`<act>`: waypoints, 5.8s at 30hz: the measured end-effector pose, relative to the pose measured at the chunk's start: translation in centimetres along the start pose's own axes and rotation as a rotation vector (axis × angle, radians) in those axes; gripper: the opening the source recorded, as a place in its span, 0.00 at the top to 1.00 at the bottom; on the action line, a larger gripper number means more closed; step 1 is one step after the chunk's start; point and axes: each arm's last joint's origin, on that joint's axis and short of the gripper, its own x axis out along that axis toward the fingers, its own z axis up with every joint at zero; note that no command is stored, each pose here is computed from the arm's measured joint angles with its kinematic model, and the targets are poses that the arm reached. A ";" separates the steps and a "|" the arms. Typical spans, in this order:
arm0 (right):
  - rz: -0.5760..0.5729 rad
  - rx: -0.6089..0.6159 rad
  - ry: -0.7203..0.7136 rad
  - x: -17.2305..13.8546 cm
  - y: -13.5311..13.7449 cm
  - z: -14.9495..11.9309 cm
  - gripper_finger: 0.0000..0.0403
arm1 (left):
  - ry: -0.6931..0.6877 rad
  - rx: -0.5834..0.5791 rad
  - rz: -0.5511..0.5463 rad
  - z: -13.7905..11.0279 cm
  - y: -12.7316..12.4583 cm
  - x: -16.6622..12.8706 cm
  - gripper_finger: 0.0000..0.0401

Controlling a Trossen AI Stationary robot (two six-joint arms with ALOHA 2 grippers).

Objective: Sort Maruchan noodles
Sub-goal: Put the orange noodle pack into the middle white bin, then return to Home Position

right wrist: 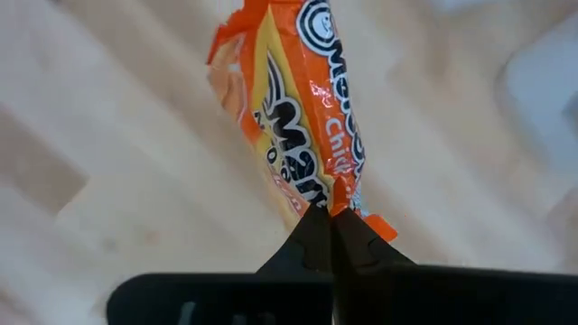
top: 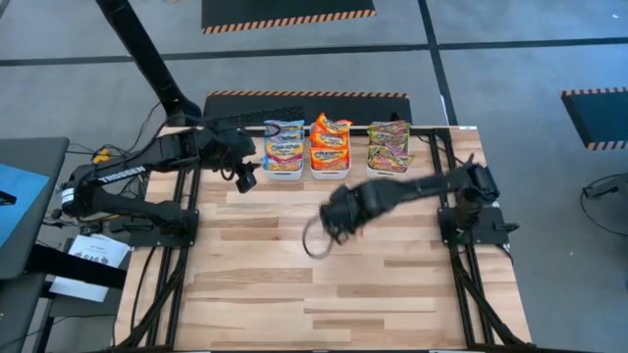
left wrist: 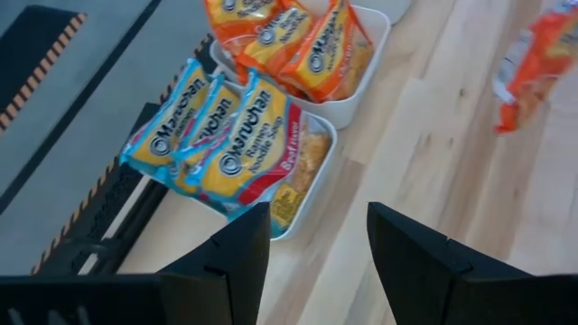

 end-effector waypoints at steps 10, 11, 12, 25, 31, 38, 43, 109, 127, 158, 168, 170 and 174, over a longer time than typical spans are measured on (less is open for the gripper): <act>-0.021 -0.151 -0.152 -0.8 -7.6 8.7 1.00 | 0.011 -0.049 0.054 -0.1 1.5 0.3 0.57; -0.019 -0.167 -0.172 -0.9 -8.3 9.4 1.00 | 0.011 -0.054 0.058 -0.1 1.6 0.3 0.57; -0.011 -0.182 -0.188 -0.8 -9.0 10.0 1.00 | 0.012 -0.058 0.063 -0.1 1.8 0.3 0.57; 0.062 -0.315 -0.232 0.6 -14.5 13.6 1.00 | 0.021 -0.189 0.133 -0.3 3.7 0.5 0.57; 0.072 -0.335 -0.228 0.7 -15.4 13.9 1.00 | 0.023 -0.226 0.155 -0.4 4.3 0.5 0.57; 0.111 -0.335 -0.232 0.7 -15.1 13.9 1.00 | 0.024 -0.256 0.172 -0.5 4.8 0.6 0.57; 0.127 -0.326 -0.182 2.5 -14.2 14.3 1.00 | 0.023 -0.272 0.178 -0.5 4.9 0.6 0.57; 0.280 -0.176 0.184 12.5 -11.6 16.6 0.55 | 0.021 -0.297 0.178 -0.5 4.9 0.6 0.57; 0.336 -0.131 0.060 5.7 -13.1 16.0 0.55 | 0.020 -0.298 0.175 -0.5 4.9 0.6 0.57; 0.689 -0.446 -0.867 -15.6 -9.5 10.2 0.55 | -0.676 -0.345 -0.364 -14.4 -0.5 -5.5 0.57; 0.698 -0.372 -0.729 -15.7 -10.3 8.6 0.55 | -0.709 -0.292 -0.361 -18.3 -1.0 -3.1 0.57; 0.695 -0.376 -0.731 -16.1 -10.7 8.2 0.55 | -0.693 -0.292 -0.352 -18.7 -1.2 -2.4 0.57; 0.696 -0.396 -0.787 -17.8 -11.6 7.0 0.55 | -0.701 -0.321 -0.366 -19.3 -1.8 -0.7 0.57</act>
